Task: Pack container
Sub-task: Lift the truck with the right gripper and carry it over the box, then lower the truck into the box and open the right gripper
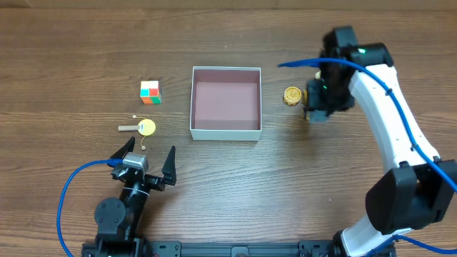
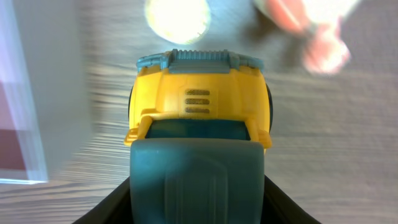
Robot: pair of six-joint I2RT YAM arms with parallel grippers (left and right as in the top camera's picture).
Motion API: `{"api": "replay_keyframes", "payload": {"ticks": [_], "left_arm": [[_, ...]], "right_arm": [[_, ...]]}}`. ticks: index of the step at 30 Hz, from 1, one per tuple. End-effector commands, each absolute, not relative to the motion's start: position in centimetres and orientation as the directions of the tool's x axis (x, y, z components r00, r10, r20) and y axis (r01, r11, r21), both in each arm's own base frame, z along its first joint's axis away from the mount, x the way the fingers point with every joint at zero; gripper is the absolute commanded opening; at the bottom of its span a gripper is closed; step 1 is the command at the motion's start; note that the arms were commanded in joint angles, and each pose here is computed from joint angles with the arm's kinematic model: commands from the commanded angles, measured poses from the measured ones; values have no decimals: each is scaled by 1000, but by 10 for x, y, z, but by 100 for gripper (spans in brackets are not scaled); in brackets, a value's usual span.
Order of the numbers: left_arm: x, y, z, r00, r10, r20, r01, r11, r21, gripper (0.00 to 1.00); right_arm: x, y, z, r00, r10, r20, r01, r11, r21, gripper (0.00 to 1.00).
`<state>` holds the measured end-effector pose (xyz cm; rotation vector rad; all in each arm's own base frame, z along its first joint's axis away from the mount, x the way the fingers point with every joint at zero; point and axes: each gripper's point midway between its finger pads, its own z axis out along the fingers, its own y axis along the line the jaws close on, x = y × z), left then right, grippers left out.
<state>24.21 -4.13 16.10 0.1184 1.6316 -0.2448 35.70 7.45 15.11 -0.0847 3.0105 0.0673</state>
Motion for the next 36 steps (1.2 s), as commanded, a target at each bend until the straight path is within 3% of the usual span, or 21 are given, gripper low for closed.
{"api": "replay_keyframes", "payload": {"ticks": [1,9,19,36], "left_arm": [[242,-41,161,-70,-64,-995,223,972,-79,100],[242,-41,161,-70,-64,-995,223,972,-79,100],[242,-41,161,-70,-64,-995,223,972,-78,100],[242,-41,161,-70,-64,-995,223,972,-79,100]], "right_arm": [[364,120,179,-971,-103,-215,-128,986,105,33],[354,212,189,-931,-191,-312,-254,951,175,33],[362,264,197,-891,-179,-418,-295,927,231,33],[380,258,110,-948,-157,-276,-196,974,116,34]]}}
